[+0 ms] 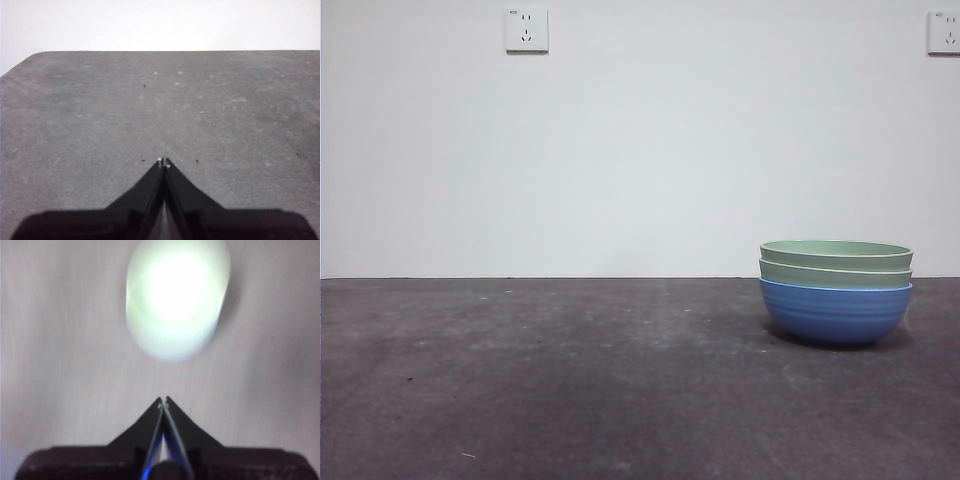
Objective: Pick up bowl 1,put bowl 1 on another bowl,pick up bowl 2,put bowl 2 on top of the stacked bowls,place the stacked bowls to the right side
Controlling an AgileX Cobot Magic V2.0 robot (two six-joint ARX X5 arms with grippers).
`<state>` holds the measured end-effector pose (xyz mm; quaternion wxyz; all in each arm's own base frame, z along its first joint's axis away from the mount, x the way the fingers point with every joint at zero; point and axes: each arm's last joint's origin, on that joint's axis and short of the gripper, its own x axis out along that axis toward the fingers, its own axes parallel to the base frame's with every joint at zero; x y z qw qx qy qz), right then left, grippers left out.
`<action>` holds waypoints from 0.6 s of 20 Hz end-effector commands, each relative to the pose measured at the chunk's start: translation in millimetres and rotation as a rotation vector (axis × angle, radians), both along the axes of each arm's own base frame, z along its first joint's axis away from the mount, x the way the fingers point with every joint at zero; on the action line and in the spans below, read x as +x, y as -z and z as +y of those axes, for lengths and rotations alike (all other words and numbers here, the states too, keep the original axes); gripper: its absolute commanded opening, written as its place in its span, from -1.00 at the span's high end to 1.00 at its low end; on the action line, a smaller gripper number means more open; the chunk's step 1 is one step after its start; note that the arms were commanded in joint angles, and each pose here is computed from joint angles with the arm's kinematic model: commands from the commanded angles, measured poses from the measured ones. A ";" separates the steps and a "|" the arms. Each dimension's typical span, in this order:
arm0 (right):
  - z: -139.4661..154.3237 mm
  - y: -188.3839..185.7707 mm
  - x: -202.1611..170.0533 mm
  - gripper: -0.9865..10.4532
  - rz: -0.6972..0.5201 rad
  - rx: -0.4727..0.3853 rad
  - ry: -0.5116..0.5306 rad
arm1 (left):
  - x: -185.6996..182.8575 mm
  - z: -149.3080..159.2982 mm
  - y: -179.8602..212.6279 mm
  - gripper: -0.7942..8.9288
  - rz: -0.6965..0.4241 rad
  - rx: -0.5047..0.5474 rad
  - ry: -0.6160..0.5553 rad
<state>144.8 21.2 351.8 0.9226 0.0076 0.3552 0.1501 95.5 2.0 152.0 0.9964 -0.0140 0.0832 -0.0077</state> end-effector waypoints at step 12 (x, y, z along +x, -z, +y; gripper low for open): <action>-8.0 149.2 -45.3 0.82 -0.513 0.167 0.108 | 0.6 0.4 4.3 0.84 0.007 -0.009 -0.006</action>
